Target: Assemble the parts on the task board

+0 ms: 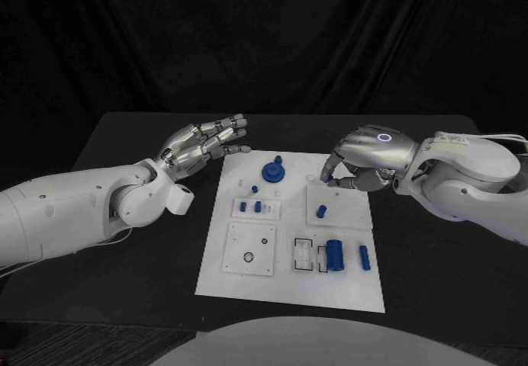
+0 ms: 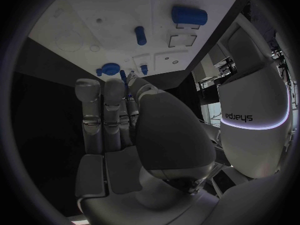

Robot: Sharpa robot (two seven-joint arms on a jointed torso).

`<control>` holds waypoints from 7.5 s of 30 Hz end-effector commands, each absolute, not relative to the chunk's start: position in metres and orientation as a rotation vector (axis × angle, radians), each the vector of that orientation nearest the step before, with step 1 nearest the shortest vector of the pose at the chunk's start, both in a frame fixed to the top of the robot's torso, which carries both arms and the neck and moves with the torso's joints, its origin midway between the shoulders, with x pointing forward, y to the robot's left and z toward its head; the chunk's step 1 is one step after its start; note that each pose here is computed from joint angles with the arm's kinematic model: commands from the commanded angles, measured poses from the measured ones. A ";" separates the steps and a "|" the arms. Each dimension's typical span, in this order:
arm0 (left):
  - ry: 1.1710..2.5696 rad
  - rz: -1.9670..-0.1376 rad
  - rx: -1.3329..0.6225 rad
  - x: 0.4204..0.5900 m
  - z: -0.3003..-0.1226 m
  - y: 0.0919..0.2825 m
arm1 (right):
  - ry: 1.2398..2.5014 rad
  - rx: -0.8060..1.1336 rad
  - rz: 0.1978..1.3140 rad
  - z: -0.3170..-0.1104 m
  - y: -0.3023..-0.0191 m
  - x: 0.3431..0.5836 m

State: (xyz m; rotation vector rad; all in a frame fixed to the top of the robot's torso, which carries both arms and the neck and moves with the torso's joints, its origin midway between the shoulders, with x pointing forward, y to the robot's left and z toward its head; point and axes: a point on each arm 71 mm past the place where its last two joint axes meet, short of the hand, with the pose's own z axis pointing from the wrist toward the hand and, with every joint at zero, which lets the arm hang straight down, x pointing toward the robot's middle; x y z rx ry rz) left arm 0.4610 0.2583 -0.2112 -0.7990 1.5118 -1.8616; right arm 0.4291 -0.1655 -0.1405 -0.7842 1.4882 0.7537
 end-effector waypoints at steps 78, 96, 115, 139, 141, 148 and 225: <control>1.443 -1.963 -0.766 0.463 -0.211 0.249 | 1.657 -0.911 1.016 -0.235 -0.051 0.391; 1.455 -1.966 -0.770 0.464 -0.213 0.248 | 1.659 -0.908 1.018 -0.238 -0.049 0.391; 1.464 -1.968 -0.774 0.464 -0.215 0.247 | 1.668 -0.903 1.007 -0.241 -0.050 0.394; 1.461 -1.954 -0.780 0.463 -0.216 0.251 | 1.512 -0.765 1.044 -0.196 -0.089 0.399; 1.460 -1.951 -0.780 0.463 -0.216 0.251 | 1.500 -0.742 1.033 -0.185 -0.098 0.401; 1.446 -1.935 -0.778 0.464 -0.215 0.253 | 1.507 -0.675 0.927 -0.159 -0.140 0.415; 1.353 -1.810 -0.772 0.465 -0.219 0.263 | 1.759 -0.626 0.814 -0.222 -0.168 0.429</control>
